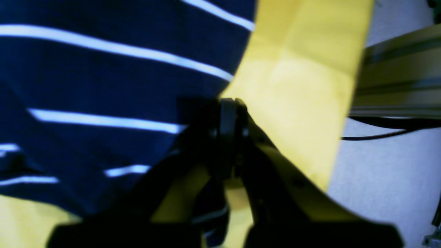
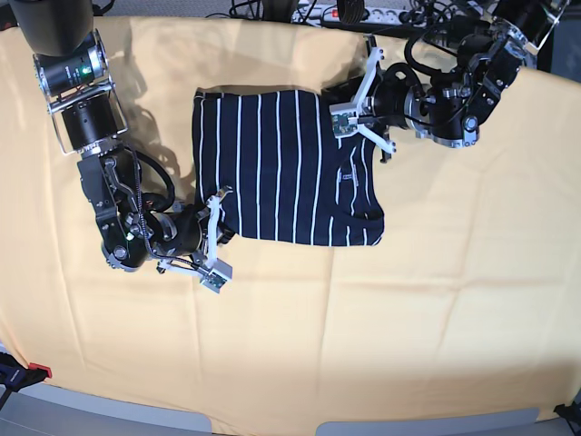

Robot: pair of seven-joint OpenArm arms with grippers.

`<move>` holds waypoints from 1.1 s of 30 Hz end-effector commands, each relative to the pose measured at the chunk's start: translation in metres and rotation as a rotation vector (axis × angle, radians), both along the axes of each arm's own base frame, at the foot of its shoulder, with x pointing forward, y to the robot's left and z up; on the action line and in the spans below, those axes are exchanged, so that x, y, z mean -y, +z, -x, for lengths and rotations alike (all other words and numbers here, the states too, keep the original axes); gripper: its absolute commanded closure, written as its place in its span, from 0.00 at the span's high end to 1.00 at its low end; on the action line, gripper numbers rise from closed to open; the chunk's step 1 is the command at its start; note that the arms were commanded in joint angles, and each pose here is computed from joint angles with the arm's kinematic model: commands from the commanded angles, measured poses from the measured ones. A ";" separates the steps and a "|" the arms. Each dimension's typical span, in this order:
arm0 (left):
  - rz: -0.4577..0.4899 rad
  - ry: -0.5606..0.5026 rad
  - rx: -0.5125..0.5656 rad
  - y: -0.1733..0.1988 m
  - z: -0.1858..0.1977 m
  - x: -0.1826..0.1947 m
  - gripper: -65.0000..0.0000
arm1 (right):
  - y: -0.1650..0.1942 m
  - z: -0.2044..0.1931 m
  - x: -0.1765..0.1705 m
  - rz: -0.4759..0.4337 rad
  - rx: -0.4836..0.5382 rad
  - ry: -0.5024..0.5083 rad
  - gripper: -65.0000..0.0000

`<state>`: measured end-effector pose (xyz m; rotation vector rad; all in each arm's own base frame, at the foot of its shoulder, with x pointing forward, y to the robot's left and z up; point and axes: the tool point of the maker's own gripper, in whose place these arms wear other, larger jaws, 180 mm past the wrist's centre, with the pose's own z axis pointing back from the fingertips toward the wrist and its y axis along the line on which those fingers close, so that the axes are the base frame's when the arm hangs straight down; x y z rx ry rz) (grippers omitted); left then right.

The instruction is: Fold the T-shirt properly

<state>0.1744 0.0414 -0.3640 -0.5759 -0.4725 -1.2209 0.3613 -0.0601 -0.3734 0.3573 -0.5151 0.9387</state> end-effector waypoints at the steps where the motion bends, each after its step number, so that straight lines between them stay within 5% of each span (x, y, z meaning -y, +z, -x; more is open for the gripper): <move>1: -0.027 0.008 0.028 0.001 -0.007 -0.007 0.00 | 0.014 -0.010 -0.002 -0.021 0.035 0.007 0.00; 10: -0.095 0.107 0.089 -0.007 -0.054 -0.030 0.00 | 0.007 0.014 -0.002 -0.029 -0.088 0.029 0.00; 17: -0.080 0.218 0.066 -0.011 -0.116 -0.059 0.00 | 0.000 0.056 0.004 -0.014 -0.082 0.078 0.00; 23: -0.067 0.198 0.145 -0.020 -0.155 -0.052 0.00 | -0.001 0.102 0.015 0.000 -0.087 0.036 0.00; 29: -0.178 0.140 0.196 -0.053 -0.183 -0.028 0.00 | -0.012 0.126 0.045 0.032 -0.085 -0.147 0.00; 33: -0.219 0.136 0.208 -0.035 -0.198 -0.027 0.00 | -0.002 0.118 0.088 0.076 -0.018 -0.344 0.00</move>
